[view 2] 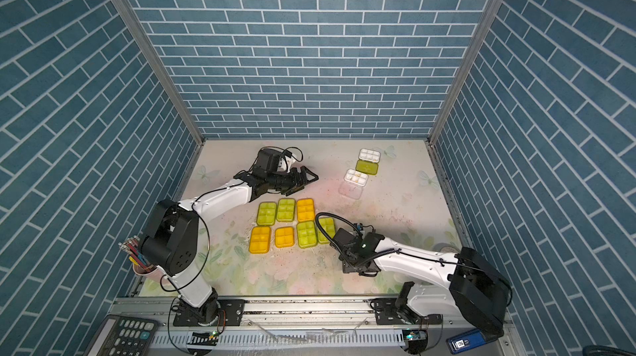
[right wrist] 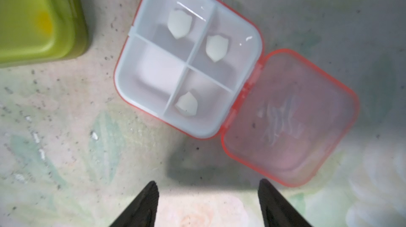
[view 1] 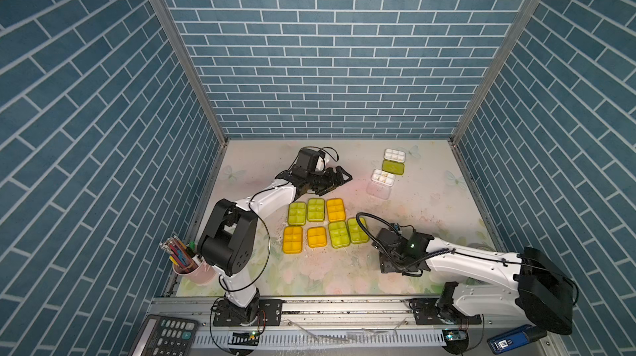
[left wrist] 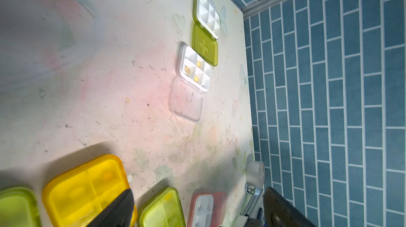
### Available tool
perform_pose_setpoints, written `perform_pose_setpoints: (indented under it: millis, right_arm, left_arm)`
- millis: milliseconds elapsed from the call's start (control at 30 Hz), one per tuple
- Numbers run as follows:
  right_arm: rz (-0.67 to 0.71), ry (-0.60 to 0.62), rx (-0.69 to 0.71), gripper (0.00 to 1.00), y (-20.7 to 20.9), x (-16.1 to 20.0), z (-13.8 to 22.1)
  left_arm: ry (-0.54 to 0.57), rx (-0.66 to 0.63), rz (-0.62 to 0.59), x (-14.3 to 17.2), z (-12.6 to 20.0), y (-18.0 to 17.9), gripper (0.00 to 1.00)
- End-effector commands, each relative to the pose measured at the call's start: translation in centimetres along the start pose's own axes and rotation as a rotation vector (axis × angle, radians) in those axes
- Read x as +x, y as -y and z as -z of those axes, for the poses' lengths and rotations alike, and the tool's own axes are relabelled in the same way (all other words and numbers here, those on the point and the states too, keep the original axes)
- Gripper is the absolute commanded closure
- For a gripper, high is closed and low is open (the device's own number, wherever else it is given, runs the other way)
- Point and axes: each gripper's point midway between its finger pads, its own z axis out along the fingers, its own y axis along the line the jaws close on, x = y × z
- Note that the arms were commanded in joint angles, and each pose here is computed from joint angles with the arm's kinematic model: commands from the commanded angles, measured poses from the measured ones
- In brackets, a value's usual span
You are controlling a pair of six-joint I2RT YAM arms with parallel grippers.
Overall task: Close pillboxes
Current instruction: Adjust the pillbox at the center of the board, then close the lid on the pillbox.
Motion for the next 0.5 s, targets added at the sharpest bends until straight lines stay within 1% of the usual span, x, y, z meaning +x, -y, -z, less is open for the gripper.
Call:
perform_pose_setpoints:
  millis: [0, 133, 467]
  right_arm:
    - [-0.002, 0.029, 0.012, 0.27, 1.1, -0.5, 2.3]
    - [-0.046, 0.046, -0.018, 0.26, 1.9, -1.1, 3.2]
    - [-0.161, 0.080, -0.047, 0.26, 4.5, -4.3, 2.9]
  left_arm:
    - [-0.063, 0.021, -0.042, 1.6, -1.3, 1.3, 0.07]
    - [-0.131, 0.039, -0.065, 3.9, -2.7, 2.3, 0.07]
    - [-0.256, 0.077, -0.148, 8.2, -5.2, 4.1, 0.07]
